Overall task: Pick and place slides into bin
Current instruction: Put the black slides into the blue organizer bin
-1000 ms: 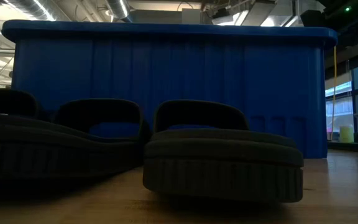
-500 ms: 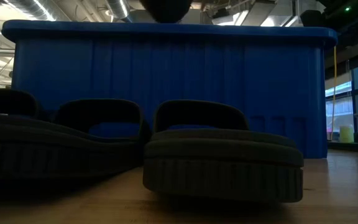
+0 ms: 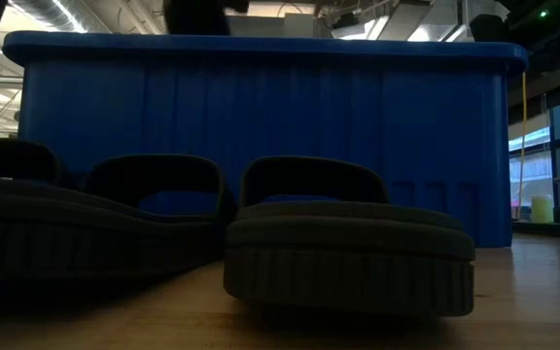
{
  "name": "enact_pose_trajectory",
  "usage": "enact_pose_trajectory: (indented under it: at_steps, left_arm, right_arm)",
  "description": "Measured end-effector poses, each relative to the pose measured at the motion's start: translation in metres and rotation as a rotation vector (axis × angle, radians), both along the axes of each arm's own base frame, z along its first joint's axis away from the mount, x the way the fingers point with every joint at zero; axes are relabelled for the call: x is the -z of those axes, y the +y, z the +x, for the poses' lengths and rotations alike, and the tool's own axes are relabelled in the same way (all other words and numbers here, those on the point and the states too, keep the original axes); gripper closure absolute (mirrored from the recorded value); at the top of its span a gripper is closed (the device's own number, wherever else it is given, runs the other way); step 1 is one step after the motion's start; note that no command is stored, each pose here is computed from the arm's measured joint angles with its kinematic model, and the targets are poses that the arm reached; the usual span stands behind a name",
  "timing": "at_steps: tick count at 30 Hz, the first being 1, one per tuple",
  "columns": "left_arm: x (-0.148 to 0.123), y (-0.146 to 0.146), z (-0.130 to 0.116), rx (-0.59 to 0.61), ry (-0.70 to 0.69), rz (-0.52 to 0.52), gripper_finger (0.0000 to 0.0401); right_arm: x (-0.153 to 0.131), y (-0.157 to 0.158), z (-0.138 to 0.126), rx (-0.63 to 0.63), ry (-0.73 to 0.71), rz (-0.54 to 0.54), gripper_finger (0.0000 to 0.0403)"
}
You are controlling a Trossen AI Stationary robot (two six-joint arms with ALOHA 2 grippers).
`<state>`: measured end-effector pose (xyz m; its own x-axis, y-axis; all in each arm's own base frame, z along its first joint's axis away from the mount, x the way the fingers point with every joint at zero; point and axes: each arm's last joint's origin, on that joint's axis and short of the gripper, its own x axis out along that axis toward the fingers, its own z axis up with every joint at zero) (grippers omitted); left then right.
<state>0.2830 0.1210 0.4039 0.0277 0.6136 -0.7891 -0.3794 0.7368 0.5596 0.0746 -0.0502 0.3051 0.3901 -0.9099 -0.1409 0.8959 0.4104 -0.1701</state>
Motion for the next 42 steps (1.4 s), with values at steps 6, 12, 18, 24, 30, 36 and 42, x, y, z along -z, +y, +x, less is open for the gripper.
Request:
enact_pose_trajectory:
  at_steps: [6,12,18,24,30,36,42]
  left_arm:
    - [0.053,0.025,-0.005,-0.074,0.217,-0.005,0.0395]
    - [0.104,0.036,-0.005,-0.095,0.276,-0.031,0.0395]
    - [0.144,0.043,-0.009,-0.063,0.359,-0.004,0.0395]
    - [0.164,0.047,-0.010,-0.036,0.348,-0.010,0.0395]
    - [0.165,0.045,-0.009,-0.036,0.334,-0.018,0.0395]
    - [0.166,0.033,0.000,-0.001,0.291,-0.036,0.0395]
    - [0.166,0.019,0.010,0.029,0.250,-0.015,0.0395]
  right_arm:
    - [0.001,-0.001,-0.001,0.074,0.007,-0.015,0.0394]
    - [0.009,-0.003,-0.001,0.150,0.039,-0.020,0.0395]
    - [0.018,-0.004,0.002,0.150,0.057,-0.015,0.0396]
    - [0.027,-0.004,0.004,0.154,0.058,0.002,0.0396]
    - [0.028,-0.005,0.004,0.154,0.063,0.002,0.0396]
    - [0.028,-0.005,0.004,0.153,0.066,0.001,0.0392]
    - [0.028,-0.005,0.004,0.153,0.069,0.000,0.0398]
